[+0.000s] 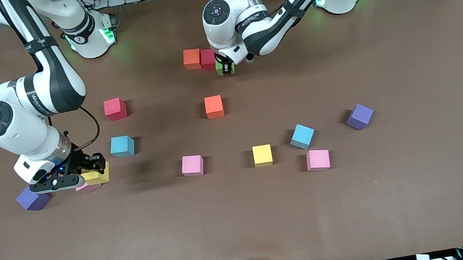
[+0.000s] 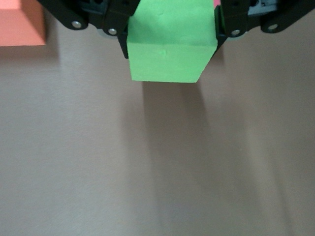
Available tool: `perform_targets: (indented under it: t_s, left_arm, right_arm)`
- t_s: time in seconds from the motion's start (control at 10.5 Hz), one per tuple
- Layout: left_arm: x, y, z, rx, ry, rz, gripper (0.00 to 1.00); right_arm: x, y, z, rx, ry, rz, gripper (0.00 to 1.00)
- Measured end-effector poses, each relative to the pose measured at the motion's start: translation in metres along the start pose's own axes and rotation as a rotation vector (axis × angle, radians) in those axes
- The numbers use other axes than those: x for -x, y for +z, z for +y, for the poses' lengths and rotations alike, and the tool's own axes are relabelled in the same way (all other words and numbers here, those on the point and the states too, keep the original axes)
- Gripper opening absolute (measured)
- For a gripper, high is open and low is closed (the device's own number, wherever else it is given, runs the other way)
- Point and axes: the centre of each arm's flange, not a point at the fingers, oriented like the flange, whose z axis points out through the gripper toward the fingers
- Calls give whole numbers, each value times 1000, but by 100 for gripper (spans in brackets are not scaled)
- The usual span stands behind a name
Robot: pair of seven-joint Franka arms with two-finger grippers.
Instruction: Form number 2 with 11 blocks
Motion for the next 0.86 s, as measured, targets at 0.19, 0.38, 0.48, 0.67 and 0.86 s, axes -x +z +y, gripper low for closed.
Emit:
perform_targets:
  t_s: [0.19, 0.38, 0.48, 0.67, 0.86]
  left_arm:
    - [1, 9, -15, -11, 17, -4, 61]
    - [0, 15, -22, -16, 25, -9, 61]
    - [0, 17, -25, -17, 29, -14, 61]
    - [-1, 20, -28, -17, 34, -23, 61]
    - [-2, 22, -30, -19, 34, -24, 61]
  right_arm:
    - [0, 0, 0, 0, 0, -3, 52]
    - [1, 1, -1, 0, -1, -4, 52]
    - [1, 1, -1, 0, -1, -4, 52]
    - [1, 1, -1, 0, -1, -5, 52]
    - [1, 1, -1, 0, -2, -5, 52]
